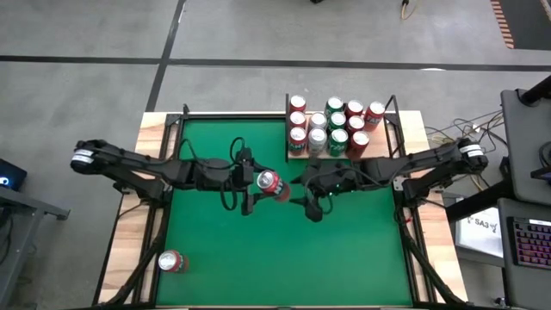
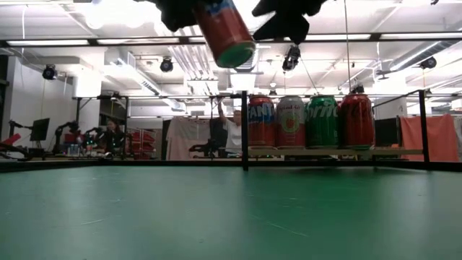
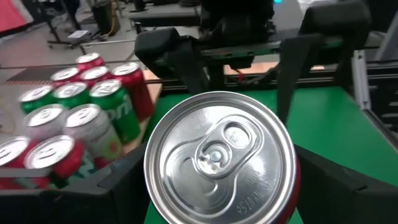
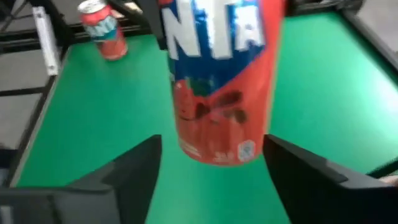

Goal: Place canned beverage on shelf
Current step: Put the red soda can on the shelf aligned with the other red soda can

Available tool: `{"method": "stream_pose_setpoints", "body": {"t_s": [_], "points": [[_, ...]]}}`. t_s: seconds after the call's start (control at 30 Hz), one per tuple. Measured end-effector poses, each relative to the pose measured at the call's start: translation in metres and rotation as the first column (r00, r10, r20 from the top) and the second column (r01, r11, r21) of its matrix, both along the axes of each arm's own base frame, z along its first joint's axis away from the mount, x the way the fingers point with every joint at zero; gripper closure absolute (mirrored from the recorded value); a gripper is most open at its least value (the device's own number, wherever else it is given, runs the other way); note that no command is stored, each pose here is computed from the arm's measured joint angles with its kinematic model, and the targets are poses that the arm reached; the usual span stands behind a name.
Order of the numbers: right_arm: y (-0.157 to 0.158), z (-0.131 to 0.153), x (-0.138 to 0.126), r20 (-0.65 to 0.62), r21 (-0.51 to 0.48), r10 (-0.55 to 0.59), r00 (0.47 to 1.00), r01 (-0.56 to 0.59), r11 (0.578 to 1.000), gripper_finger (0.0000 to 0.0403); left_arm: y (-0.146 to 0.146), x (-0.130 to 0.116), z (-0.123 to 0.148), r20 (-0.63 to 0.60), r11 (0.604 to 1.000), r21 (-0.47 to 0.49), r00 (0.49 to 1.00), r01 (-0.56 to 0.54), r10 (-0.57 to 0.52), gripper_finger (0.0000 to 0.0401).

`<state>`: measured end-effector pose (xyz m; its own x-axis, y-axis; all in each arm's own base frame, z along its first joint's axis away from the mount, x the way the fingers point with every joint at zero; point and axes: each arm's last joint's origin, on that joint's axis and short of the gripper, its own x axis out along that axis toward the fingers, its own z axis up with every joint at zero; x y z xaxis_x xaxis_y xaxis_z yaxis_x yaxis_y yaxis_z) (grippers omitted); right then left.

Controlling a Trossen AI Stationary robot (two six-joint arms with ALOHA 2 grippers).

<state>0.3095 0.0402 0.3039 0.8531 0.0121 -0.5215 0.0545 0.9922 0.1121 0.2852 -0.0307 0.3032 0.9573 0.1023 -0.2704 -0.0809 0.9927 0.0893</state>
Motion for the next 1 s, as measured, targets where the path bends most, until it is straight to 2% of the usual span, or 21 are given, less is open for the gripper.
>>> {"method": "stream_pose_setpoints", "body": {"t_s": [0.07, 0.17, 0.5, 0.7, 0.83, 0.9, 1.0], "points": [[0.007, 0.004, 0.002, -0.018, 0.021, -0.011, 1.000, 0.011, 1.000, 0.0107, -0.004, 0.002, 0.002, -0.001, 1.000, 0.002, 1.000, 0.013, -0.013, 0.0113], [0.017, 0.010, 0.004, -0.024, -0.012, -0.057, 0.998, 0.057, 0.998, 0.0091, -0.009, 0.007, 0.009, 0.025, 1.000, 0.007, 0.999, 0.031, -0.031, 0.0113], [0.053, 0.011, 0.023, -0.023, -0.164, -0.109, 0.994, 0.103, 0.981, 0.0085, -0.029, 0.018, 0.014, 0.029, 0.995, 0.035, 0.995, 0.091, -0.092, 0.0113], [0.057, 0.014, 0.035, -0.032, -0.183, -0.104, 0.994, 0.096, 0.978, 0.0097, -0.033, 0.019, 0.018, 0.033, 0.992, 0.057, 0.993, 0.113, -0.115, 0.0113], [0.057, 0.011, 0.037, -0.025, -0.207, -0.135, 0.991, 0.127, 0.970, 0.0137, -0.032, 0.018, 0.019, 0.031, 0.990, 0.079, 0.992, 0.120, -0.122, 0.0113], [0.057, 0.011, 0.037, -0.022, -0.211, -0.153, 0.988, 0.145, 0.967, 0.0142, -0.032, 0.018, 0.018, 0.023, 0.988, 0.090, 0.991, 0.126, -0.129, 0.0111], [0.056, 0.012, 0.037, -0.008, -0.215, -0.180, 0.984, 0.174, 0.961, 0.0142, -0.032, 0.018, 0.019, 0.035, 0.988, 0.098, 0.992, 0.120, -0.123, 0.0076]]}}
